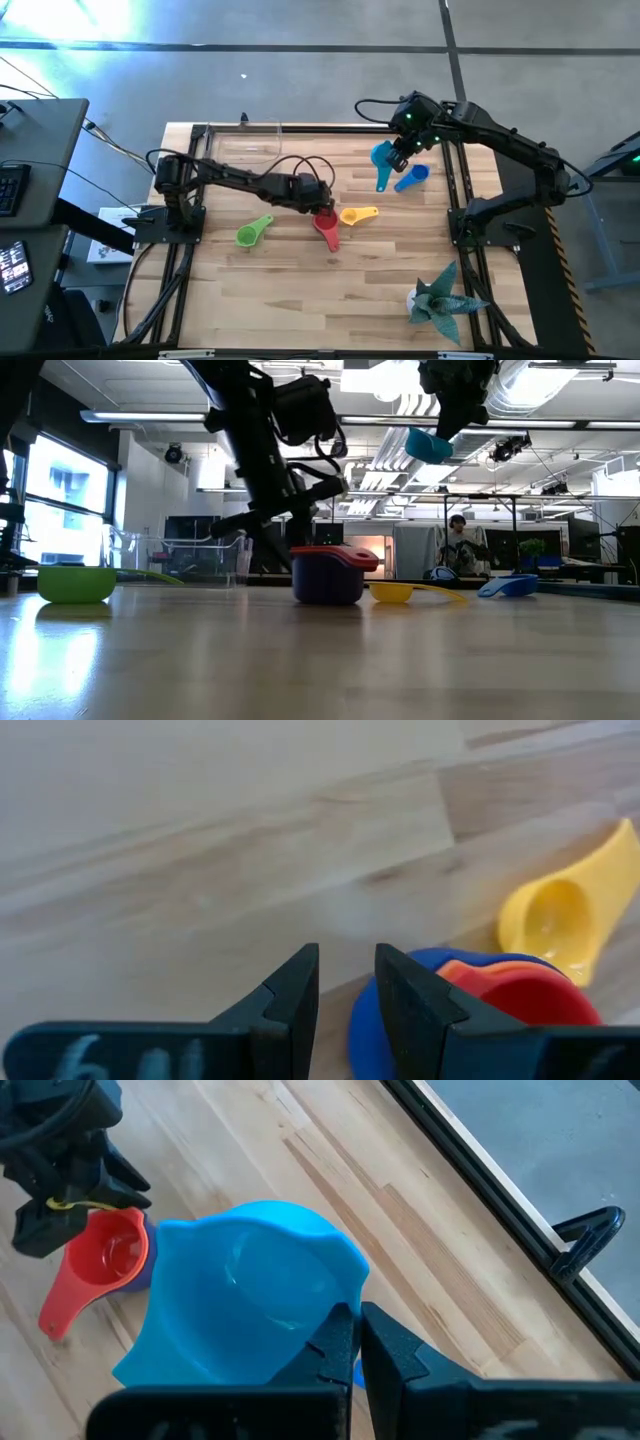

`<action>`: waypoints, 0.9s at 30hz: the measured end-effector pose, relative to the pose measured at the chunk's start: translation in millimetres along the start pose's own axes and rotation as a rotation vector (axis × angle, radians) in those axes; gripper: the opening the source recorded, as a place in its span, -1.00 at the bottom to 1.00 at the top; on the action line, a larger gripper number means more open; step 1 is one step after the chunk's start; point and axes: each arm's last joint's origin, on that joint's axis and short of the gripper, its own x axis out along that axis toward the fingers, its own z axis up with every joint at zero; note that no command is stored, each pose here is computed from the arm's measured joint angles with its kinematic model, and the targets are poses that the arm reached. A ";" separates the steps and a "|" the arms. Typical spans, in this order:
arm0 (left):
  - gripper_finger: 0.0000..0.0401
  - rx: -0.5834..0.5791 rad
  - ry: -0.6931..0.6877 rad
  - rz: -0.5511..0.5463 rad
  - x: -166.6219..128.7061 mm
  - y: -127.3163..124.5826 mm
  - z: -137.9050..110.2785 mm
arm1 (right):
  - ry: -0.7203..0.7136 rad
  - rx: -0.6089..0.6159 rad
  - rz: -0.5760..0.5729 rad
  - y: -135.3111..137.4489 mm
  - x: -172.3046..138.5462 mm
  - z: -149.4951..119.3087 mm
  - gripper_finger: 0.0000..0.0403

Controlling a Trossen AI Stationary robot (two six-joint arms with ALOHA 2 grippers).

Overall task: Nest measuring cups in basket
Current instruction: Stack the light blue measuring cup on top of the red measuring cup

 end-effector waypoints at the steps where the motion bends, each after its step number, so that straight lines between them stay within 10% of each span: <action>1: -0.54 0.002 0.002 -0.007 -0.3 -1.1 -1.2 | 0.000 0.000 0.000 0.0 0.0 0.0 -1.00; 13: -0.54 0.092 -0.017 -0.037 -21.5 -4.2 -2.8 | 0.015 0.010 0.055 13.0 3.7 0.1 -1.00; 27: -0.54 0.237 -0.192 -0.114 -118.8 11.4 19.0 | 0.032 -0.008 0.236 71.4 45.0 14.4 -1.00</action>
